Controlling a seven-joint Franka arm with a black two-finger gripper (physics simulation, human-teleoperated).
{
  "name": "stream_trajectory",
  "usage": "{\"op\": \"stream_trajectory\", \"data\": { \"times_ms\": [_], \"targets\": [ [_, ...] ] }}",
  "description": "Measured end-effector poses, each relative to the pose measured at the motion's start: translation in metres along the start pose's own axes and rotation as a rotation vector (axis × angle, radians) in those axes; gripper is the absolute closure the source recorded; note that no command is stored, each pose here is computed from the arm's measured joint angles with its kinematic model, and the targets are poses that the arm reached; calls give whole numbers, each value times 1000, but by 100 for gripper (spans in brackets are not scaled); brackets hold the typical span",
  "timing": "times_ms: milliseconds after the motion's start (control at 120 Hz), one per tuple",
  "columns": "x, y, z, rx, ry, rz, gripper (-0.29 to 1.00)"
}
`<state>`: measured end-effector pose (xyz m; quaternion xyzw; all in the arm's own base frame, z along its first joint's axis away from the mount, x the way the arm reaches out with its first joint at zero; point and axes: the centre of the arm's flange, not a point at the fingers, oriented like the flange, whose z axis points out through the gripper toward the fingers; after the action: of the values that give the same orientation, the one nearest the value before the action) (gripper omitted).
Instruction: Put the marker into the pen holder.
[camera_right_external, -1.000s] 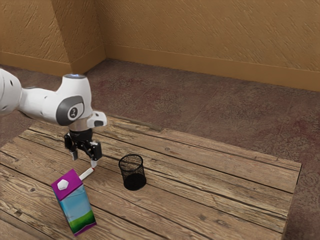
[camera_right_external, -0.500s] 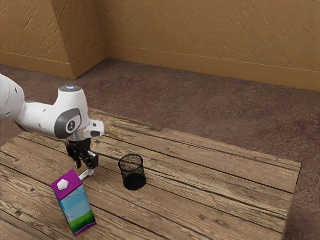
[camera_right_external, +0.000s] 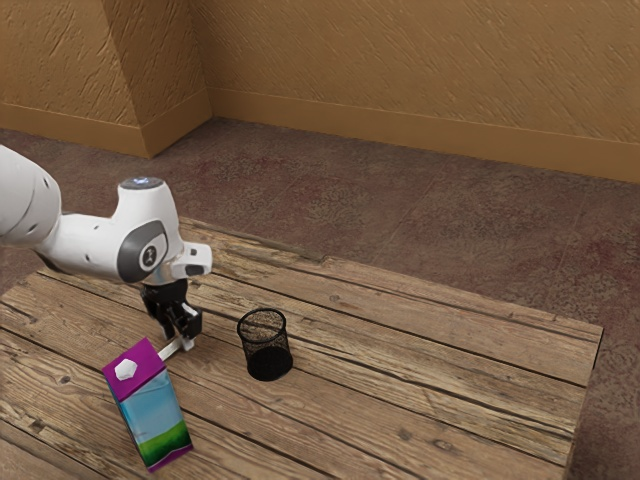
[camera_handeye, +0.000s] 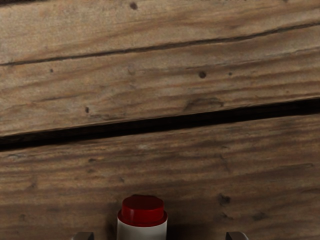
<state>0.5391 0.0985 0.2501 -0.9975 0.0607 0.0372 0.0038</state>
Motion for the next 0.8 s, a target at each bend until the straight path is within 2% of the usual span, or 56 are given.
{"op": "stream_trajectory", "data": {
  "times_ms": [458, 675, 800],
  "targets": [
    [2, -2, 6, -18, 4, 5, 70],
    [6, -1, -5, -5, 25, 10, 77],
    [9, 0, -31, 6, 64, 10, 78]
  ]
}}
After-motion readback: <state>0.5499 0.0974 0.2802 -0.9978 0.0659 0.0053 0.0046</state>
